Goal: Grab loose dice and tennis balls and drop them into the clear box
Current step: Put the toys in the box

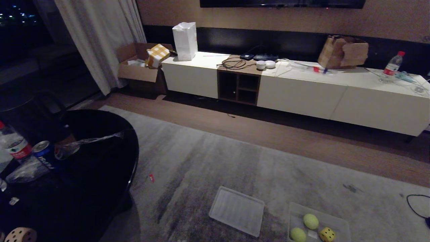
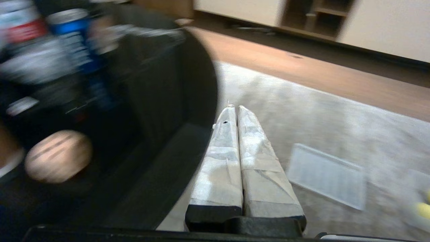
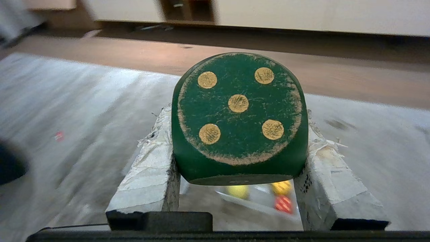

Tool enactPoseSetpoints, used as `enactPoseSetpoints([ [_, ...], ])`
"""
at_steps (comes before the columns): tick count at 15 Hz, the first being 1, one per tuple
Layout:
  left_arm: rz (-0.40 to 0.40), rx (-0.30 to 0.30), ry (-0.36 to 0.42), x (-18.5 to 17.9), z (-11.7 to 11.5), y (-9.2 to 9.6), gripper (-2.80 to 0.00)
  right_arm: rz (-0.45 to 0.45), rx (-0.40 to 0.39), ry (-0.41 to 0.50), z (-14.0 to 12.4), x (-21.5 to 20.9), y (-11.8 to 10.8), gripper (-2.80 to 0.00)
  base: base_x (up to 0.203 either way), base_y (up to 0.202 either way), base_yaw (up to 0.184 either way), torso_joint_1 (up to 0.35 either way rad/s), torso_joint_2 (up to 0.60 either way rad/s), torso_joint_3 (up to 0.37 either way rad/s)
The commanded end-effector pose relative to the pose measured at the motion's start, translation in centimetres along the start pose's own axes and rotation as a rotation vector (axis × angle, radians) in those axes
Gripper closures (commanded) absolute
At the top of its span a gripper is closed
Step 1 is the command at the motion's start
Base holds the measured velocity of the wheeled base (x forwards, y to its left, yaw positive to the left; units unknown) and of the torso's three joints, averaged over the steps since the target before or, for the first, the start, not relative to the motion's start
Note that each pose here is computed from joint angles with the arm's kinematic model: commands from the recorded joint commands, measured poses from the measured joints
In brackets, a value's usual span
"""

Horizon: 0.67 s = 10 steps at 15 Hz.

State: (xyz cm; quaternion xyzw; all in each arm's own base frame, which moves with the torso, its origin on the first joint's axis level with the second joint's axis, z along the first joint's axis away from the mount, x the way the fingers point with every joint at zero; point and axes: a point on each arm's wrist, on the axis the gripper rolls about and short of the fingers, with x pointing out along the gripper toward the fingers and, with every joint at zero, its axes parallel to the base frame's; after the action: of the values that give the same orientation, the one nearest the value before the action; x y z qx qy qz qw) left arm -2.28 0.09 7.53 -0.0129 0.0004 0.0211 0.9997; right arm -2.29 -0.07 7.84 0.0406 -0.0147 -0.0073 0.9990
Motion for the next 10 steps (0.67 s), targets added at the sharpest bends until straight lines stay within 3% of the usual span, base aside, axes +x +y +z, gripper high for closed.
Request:
enactPoseSetpoints([
  [1, 0.002, 0.0, 0.003, 0.02, -0.04, 0.0, 0.0, -0.002, 0.002, 0.012, -0.29, 0.09, -0.03, 0.0, -0.005, 0.008, -0.16, 0.002, 0.0, -0.002],
  [7, 0.001, 0.0, 0.003, 0.02, -0.04, 0.0, 0.0, -0.002, 0.0, 0.013, -0.33, 0.1, -0.03, 0.0, 0.0, 0.008, -0.152, 0.002, 0.0, 0.002],
  [10, -0.002, 0.0, 0.003, 0.02, -0.04, -0.01, 0.0, 0.0, 0.0, 0.011, -0.29, 0.08, -0.02, 0.0, 0.0, 0.001, -0.021, 0.002, 0.0, -0.001],
])
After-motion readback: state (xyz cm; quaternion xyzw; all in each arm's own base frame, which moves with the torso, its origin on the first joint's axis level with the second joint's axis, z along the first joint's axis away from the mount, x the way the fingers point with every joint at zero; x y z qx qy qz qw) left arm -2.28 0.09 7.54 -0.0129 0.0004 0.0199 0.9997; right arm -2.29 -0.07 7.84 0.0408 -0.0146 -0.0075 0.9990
